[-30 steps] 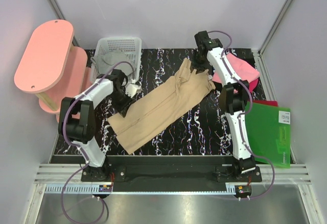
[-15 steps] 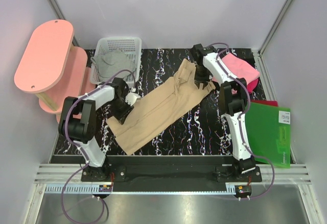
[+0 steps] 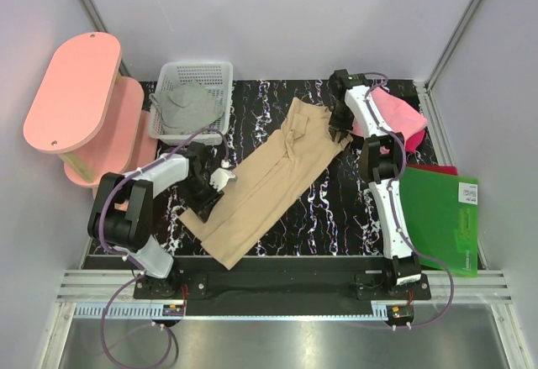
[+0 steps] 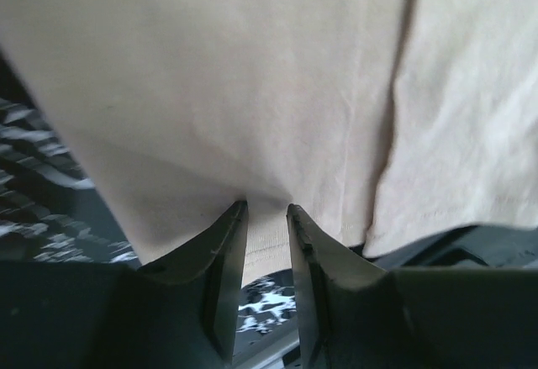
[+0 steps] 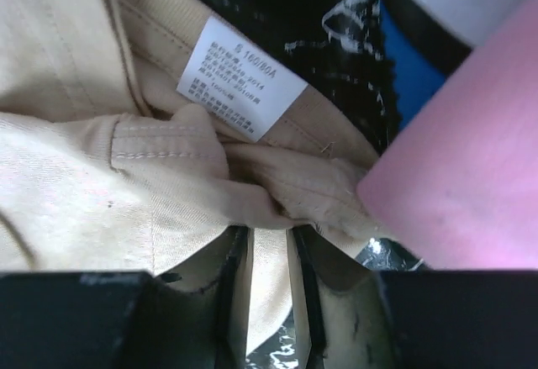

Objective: Fold and stack the t-shirts
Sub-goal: Rotate the tshirt 60 degrees

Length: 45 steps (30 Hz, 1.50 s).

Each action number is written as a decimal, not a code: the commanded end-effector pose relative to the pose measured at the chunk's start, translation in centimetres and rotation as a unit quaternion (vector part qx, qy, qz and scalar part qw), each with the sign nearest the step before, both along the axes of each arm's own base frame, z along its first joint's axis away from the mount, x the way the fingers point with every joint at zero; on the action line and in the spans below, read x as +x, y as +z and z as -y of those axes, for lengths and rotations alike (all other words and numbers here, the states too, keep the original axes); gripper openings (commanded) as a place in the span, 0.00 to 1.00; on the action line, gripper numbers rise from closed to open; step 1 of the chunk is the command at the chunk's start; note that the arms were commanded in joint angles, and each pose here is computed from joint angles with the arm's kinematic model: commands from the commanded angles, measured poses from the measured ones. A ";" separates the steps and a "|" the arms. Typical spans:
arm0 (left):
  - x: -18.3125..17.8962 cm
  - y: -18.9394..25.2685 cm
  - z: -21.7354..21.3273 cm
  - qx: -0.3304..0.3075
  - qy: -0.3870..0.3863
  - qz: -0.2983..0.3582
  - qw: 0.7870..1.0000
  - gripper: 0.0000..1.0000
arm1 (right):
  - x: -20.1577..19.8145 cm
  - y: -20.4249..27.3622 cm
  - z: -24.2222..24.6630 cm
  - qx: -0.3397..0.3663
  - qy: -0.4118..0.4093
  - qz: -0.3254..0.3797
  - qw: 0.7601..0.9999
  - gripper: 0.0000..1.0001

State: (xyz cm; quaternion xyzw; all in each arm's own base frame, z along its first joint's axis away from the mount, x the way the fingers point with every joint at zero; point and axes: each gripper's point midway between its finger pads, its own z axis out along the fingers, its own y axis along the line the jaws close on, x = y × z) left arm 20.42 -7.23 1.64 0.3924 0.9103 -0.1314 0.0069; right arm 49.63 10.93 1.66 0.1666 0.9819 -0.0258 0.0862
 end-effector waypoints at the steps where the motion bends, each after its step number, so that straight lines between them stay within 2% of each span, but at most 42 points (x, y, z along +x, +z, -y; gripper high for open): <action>1: -3.1 0.8 2.5 -0.048 -0.026 -0.045 0.998 0.33 | 1.9 -1.9 0.8 0.056 -0.020 0.008 0.998 0.30; 5: -3.3 0.9 2.8 -0.046 -0.036 -0.050 0.997 0.33 | 2.2 -1.6 0.3 0.070 -0.014 0.015 0.997 0.28; 7: -3.2 1.5 3.1 -0.054 -0.038 -0.048 0.997 0.33 | 3.3 1.4 -0.9 0.058 0.000 0.063 0.996 0.28; 8: -2.8 1.8 3.2 -0.056 -0.039 -0.041 0.997 0.33 | 2.9 1.7 -1.3 0.047 0.009 0.066 0.997 0.28; 9: -2.7 2.0 3.2 -0.055 -0.039 -0.038 0.997 0.33 | 3.7 4.9 -2.1 0.047 0.021 0.109 0.993 0.30; 11: -1.9 2.5 3.2 -0.056 -0.037 -0.025 0.997 0.33 | 3.5 7.6 -4.8 0.041 0.054 0.141 0.988 0.32; 13: -1.5 2.9 3.1 -0.060 -0.031 -0.020 0.998 0.33 | 2.7 8.5 -6.9 0.059 0.067 0.139 0.986 0.34; 17: -0.5 4.0 2.4 -0.075 -0.010 -0.011 0.997 0.33 | 0.8 7.1 -11.5 0.082 0.103 0.115 0.985 0.34; 23: 0.2 4.9 0.3 -0.086 0.023 -0.002 0.996 0.33 | -0.5 3.9 -13.0 0.072 0.112 0.082 0.988 0.33; 31: 0.4 4.7 -0.4 -0.091 0.034 -0.003 0.995 0.33 | 0.5 5.1 -14.4 0.093 0.116 0.109 0.983 0.33; 35: 0.8 5.0 -0.3 -0.095 0.037 0.000 0.995 0.33 | 0.0 4.8 -16.0 0.132 0.127 0.096 0.978 0.34; 45: 0.9 4.7 -0.4 -0.097 0.042 0.001 0.994 0.33 | -1.8 2.5 -20.4 0.168 0.166 0.076 0.969 0.33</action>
